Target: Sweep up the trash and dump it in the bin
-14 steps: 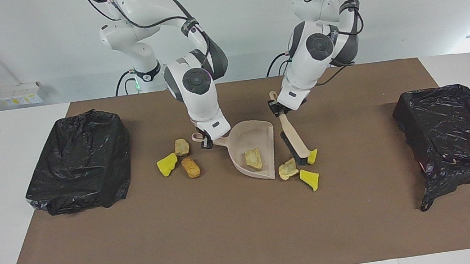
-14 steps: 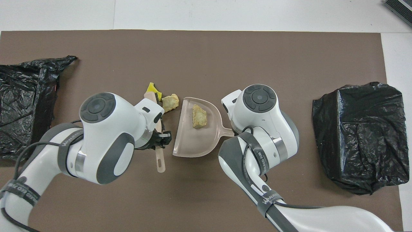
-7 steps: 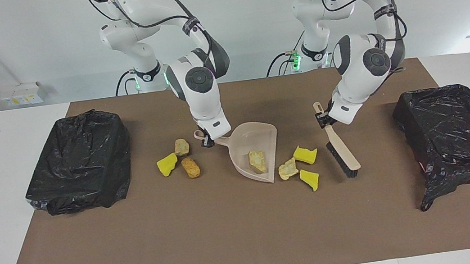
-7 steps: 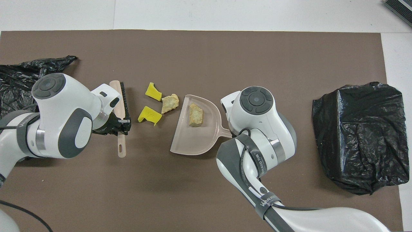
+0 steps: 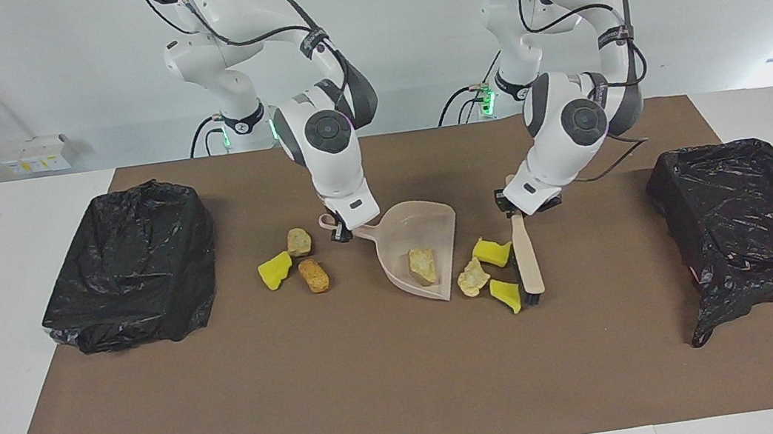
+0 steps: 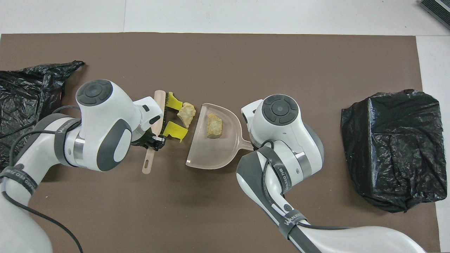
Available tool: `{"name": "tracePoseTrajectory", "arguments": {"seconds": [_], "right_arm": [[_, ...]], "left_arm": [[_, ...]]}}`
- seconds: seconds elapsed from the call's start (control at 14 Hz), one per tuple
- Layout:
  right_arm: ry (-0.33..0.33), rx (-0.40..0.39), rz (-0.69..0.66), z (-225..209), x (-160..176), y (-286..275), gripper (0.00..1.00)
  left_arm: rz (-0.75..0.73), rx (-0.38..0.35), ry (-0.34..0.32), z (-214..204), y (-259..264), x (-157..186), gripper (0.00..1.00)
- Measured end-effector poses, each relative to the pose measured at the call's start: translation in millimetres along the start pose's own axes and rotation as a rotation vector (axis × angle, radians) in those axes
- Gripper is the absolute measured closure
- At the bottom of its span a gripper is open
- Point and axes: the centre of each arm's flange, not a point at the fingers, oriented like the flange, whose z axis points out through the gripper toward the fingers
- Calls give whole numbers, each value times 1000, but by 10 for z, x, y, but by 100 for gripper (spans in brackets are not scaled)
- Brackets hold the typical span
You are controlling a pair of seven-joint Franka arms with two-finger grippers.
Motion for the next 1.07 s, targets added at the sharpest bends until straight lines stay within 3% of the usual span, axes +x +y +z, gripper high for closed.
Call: {"name": "tracePoseTrajectory", "arguments": {"seconds": [0.43,0.71,1.07], "right_arm": [[-1,0,0,3,-1,-1,68],[-1,1,1,8,-4,-2,68],[0,0,5,-2,-24,17,68]], "left_arm": [[164,36,-38,177,1016,-361,74],[147,46,-48,170,1430,-578,74],[30,36,-42,93,912,-389,74]]}}
